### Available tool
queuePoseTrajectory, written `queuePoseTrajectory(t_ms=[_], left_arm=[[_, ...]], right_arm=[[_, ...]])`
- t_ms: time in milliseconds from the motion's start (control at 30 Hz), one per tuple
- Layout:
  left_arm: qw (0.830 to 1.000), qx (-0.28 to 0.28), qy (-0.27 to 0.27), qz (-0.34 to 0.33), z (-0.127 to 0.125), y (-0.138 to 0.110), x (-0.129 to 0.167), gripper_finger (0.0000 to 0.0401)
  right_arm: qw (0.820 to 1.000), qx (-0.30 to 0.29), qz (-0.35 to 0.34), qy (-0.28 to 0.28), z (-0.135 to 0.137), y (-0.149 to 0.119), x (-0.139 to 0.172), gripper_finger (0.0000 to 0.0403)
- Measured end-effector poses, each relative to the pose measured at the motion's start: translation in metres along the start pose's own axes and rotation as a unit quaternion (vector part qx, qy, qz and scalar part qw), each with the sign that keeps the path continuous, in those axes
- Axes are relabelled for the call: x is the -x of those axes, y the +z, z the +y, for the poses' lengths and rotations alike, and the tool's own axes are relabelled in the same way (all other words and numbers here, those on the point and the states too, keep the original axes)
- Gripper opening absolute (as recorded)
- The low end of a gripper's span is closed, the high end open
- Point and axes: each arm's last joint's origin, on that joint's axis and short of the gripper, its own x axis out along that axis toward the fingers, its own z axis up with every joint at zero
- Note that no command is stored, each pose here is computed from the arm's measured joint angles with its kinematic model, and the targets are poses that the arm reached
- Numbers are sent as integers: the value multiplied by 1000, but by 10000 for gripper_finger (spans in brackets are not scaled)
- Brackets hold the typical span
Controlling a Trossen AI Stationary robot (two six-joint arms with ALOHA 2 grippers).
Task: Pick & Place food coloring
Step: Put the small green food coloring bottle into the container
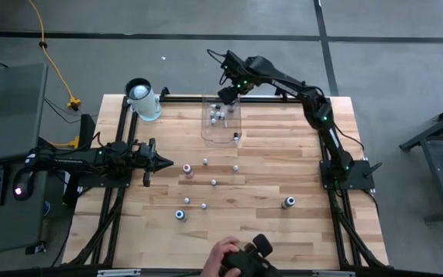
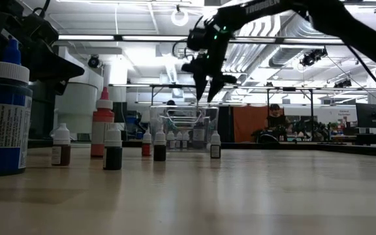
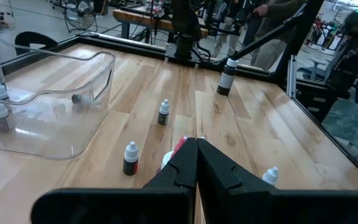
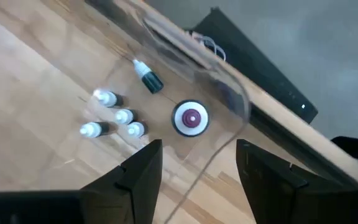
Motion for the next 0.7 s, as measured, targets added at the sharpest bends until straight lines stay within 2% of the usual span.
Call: queuePoseTrajectory(t_ms=[333,500,700], left_arm=[[1000,0,0,0,0,0,0,1],[1000,0,0,0,0,0,0,1],[1000,0,0,0,0,0,0,1]], right_arm=[[995,93,-45,14,14,-23,95,193],[988,150,-36,27,31,-52,139,194],[974,214,-15,74,56,-92,180,195]])
